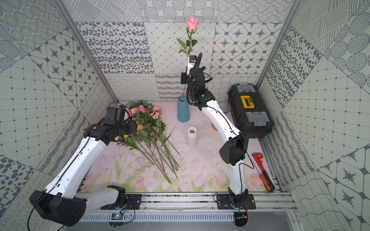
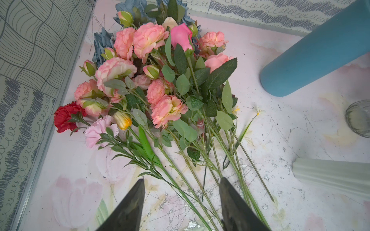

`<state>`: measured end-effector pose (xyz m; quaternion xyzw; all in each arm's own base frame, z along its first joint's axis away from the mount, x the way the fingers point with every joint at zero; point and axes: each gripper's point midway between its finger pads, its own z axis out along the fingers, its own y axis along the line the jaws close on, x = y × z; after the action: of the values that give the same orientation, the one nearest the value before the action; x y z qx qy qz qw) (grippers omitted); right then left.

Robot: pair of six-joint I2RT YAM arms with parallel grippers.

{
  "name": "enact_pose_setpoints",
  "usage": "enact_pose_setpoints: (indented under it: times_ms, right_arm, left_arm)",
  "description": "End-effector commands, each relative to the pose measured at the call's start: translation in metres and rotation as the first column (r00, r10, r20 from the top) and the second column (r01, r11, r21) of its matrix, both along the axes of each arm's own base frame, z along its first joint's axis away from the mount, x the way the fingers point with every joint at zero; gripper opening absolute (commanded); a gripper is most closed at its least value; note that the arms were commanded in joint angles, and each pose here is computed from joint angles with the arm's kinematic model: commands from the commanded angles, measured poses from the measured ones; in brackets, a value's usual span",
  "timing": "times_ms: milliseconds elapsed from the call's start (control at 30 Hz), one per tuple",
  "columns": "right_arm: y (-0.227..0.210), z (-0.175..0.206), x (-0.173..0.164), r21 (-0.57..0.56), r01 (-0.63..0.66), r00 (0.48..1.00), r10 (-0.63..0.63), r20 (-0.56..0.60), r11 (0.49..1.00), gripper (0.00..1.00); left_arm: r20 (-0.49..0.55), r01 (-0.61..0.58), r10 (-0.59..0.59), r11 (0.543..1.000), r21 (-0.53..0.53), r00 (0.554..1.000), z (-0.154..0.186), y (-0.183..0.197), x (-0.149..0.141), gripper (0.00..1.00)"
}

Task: Place the pink flowers into the vase
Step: Place the flower in the vase.

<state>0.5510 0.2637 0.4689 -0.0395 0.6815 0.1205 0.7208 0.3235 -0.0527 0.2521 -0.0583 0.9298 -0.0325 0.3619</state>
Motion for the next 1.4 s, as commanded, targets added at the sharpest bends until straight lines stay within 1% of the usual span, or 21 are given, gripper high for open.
enact_pose_setpoints:
  times_ms: [0,200,600,800,1000,1067,1167,1267,1367]
  right_arm:
    - [0.006,-0.018,0.013,0.001,0.001,1.000,-0.001,0.002,1.000,0.00]
    - [0.012,-0.060,0.024,0.011,-0.010,0.999,0.010,-0.050,1.000,0.00]
    - [0.015,-0.127,0.036,0.061,-0.035,0.983,0.046,-0.176,0.998,0.00]
    - [0.013,-0.157,0.042,0.070,-0.037,0.972,0.052,-0.229,0.997,0.00]
    - [0.013,-0.177,0.044,0.063,-0.035,0.962,0.051,-0.269,0.997,0.00]
    - [0.013,-0.183,0.044,0.061,-0.036,0.958,0.052,-0.281,0.997,0.05]
    - [0.012,-0.187,0.042,0.063,-0.033,0.955,0.050,-0.291,0.997,0.21]
    - [0.011,-0.189,0.040,0.060,-0.034,0.954,0.051,-0.297,0.998,0.26]
    - [0.009,-0.186,0.037,0.051,-0.032,0.953,0.046,-0.301,0.998,0.35]
  left_arm:
    - [0.000,0.012,-0.012,1.000,-0.028,1.000,0.000,-0.003,-0.001,0.59]
    - [-0.006,0.007,-0.007,1.000,-0.025,1.000,-0.002,-0.002,0.000,0.59]
    - [-0.015,0.005,-0.006,1.000,-0.026,1.000,-0.005,-0.002,0.001,0.59]
    - [-0.018,-0.005,0.004,1.000,-0.020,1.000,-0.005,0.000,0.001,0.59]
    - [-0.017,-0.004,0.004,1.000,-0.021,1.000,-0.005,0.000,0.001,0.60]
    - [-0.014,-0.006,0.006,1.000,-0.020,1.000,-0.005,0.000,0.001,0.60]
    - [-0.014,-0.009,0.009,1.000,-0.018,1.000,-0.005,0.001,0.002,0.61]
    - [-0.015,-0.009,0.009,1.000,-0.018,1.000,-0.005,0.001,0.002,0.61]
    - [-0.017,-0.016,0.016,1.000,-0.018,1.000,-0.005,0.002,0.002,0.62]
